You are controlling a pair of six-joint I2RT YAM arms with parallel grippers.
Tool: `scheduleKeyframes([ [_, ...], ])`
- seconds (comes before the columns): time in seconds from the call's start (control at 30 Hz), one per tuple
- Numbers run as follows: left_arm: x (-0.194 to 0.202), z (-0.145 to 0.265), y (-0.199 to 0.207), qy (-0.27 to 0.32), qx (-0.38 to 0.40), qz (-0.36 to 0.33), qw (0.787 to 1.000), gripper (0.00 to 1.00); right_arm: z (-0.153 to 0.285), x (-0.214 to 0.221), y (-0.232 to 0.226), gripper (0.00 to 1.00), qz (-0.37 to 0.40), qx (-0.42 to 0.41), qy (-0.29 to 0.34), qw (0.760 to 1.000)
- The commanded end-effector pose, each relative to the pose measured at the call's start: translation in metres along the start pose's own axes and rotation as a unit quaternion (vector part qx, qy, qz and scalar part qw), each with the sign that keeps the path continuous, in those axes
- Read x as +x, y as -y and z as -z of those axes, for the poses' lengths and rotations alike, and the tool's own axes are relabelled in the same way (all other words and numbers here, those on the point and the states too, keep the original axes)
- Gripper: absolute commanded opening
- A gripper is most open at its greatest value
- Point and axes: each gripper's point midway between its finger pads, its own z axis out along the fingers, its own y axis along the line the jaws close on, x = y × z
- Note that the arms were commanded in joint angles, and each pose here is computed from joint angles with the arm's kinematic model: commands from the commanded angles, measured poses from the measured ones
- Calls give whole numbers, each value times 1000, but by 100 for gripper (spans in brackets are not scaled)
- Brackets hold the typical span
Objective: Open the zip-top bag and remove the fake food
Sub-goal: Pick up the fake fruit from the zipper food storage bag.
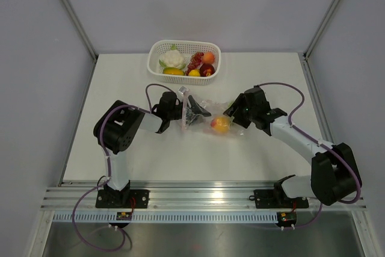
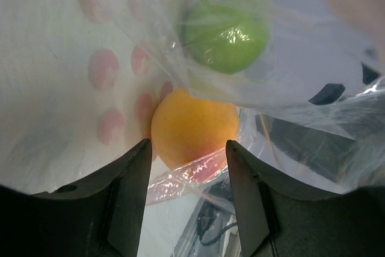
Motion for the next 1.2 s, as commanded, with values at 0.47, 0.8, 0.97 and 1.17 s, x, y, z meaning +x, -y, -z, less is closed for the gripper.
scheduleKeyframes([
  [0.47, 1, -2, 22, -8, 58, -23, 998, 58, -22, 23, -4, 6, 13, -2, -38, 999],
  [0.8, 4, -4, 24, -23, 63, -22, 998, 58, -35, 9, -14, 0, 4, -18, -5, 1000],
  [0.97, 4, -5, 24, -22, 61, -21, 998, 58, -41, -1, -20, 0, -10, -29, 15, 999],
  [1.17, 6, -6, 24, -31, 60, -22, 997, 59, -29, -21, -22, 0, -4, -34, 65, 997],
])
